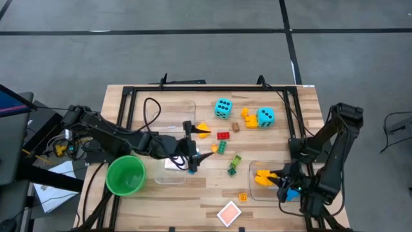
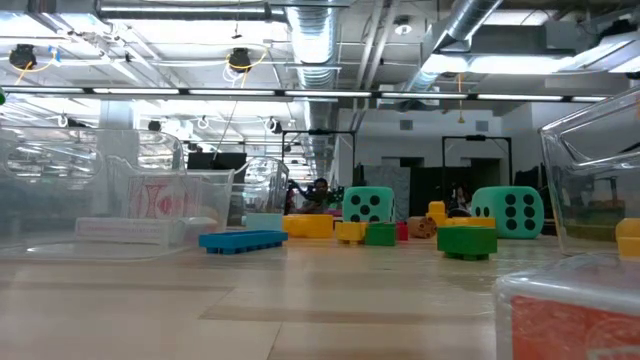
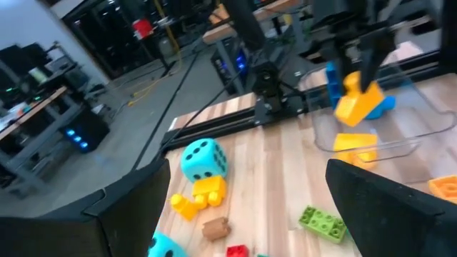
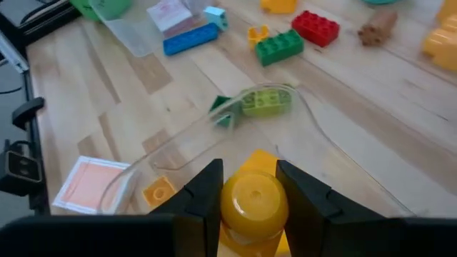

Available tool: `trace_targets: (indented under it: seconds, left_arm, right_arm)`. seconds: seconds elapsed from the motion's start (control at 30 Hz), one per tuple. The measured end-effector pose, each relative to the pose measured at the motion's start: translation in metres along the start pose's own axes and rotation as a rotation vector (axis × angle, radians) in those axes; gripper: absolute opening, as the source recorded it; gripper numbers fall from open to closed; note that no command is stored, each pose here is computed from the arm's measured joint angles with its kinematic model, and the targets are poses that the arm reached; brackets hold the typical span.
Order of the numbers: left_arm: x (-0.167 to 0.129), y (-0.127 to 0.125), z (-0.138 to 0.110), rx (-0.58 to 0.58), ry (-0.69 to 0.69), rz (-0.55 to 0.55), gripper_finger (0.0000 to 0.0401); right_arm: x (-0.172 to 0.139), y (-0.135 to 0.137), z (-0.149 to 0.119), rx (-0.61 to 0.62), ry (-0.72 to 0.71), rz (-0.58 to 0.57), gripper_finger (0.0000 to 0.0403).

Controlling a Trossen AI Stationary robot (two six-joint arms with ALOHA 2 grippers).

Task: Pick & Place Toys
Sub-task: Put the yellow game piece into the bottom right transparent bin

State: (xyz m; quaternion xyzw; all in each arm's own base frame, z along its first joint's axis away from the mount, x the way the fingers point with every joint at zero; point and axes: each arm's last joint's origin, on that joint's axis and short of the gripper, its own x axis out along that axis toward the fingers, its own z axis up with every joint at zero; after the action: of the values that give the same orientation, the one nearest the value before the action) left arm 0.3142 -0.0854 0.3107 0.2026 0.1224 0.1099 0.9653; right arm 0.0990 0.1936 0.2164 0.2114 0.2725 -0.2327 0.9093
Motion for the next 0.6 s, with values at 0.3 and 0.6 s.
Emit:
trace_targets:
  seconds: [0.3, 0.6]
  left_arm:
    - [0.000, -0.001, 0.002, -0.010, -0.029, -0.041, 0.0369]
    - [0.000, -0.001, 0.002, -0.012, -0.027, -0.042, 0.0369]
  right_arm:
    - [0.013, 0.001, 0.005, 0.059, 0.020, -0.082, 0.0108]
    - [0.029, 0.008, 0.014, 0.021, 0.047, -0.102, 0.0108]
